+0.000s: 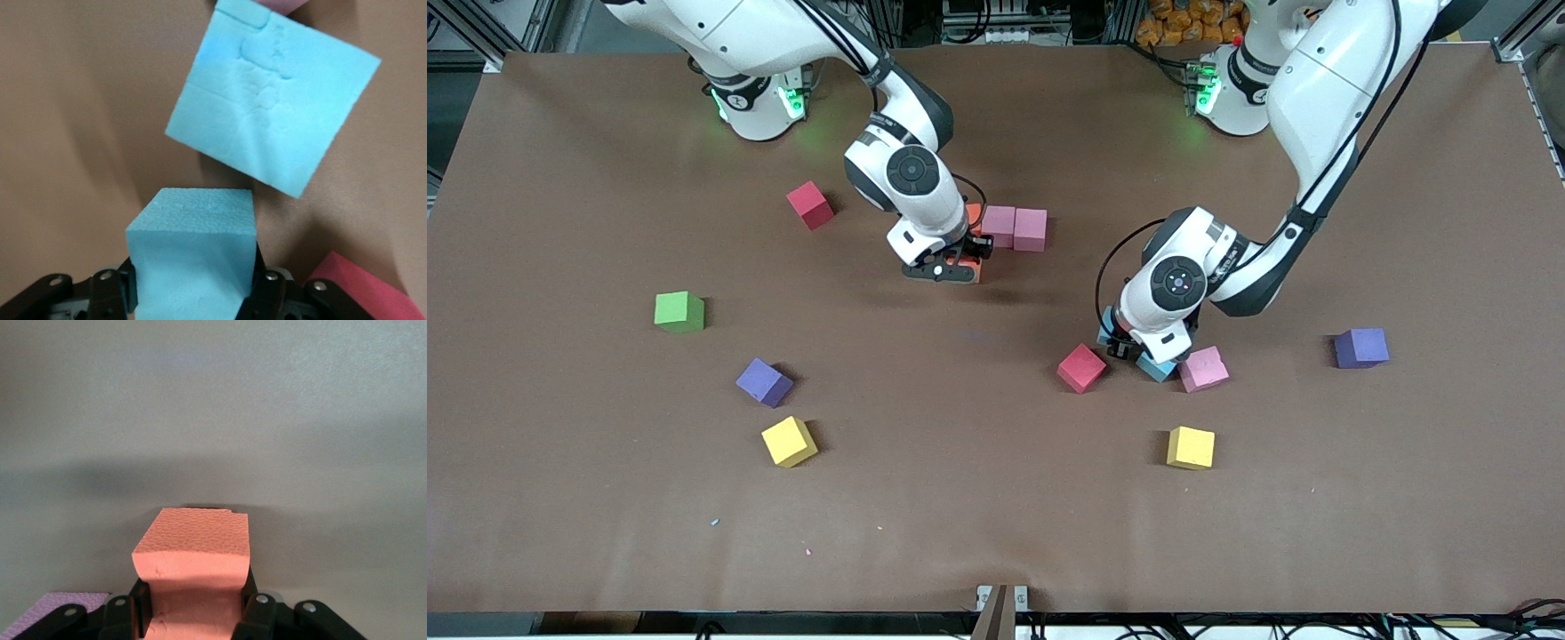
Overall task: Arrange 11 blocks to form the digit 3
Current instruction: 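Lift the cyan cube with the left gripper while the right places orange, then release the orange cube and move the right gripper to the red cube, then lower the right gripper and grasp the red cube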
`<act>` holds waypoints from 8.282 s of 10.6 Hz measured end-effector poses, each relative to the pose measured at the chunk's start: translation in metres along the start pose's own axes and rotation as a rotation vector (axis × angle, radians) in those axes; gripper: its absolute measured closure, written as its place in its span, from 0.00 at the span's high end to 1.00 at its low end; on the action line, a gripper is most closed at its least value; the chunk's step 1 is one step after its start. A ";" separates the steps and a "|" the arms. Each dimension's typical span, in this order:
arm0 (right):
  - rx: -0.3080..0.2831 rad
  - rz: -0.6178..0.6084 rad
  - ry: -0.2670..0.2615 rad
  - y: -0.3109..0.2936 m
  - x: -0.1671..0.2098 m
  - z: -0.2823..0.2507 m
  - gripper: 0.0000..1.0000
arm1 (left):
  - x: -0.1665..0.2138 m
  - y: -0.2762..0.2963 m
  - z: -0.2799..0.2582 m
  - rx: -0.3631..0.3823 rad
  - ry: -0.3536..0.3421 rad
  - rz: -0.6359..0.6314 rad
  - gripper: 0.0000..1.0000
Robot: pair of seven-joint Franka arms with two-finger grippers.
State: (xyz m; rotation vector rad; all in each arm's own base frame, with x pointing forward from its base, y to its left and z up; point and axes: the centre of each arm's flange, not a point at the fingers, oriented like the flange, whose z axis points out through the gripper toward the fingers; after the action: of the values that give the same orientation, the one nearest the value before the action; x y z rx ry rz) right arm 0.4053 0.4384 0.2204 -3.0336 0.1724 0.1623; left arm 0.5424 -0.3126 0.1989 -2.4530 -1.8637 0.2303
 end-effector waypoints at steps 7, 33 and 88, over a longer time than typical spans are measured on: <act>-0.014 -0.018 -0.007 0.002 -0.009 0.008 0.53 | -0.017 -0.003 -0.044 -0.035 0.035 0.097 0.55; -0.015 -0.040 -0.003 0.001 -0.016 0.015 0.60 | -0.027 0.003 -0.175 0.008 0.118 0.922 0.55; -0.141 -0.654 -0.320 0.287 -0.069 0.026 0.59 | -0.026 0.006 -0.174 0.008 0.115 0.920 0.55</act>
State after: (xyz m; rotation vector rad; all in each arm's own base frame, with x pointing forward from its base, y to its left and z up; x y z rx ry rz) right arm 0.3009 0.1650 0.1763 -2.9510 -0.8687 0.6068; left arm 0.5672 -0.3302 0.3725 -3.0321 -0.5724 0.1135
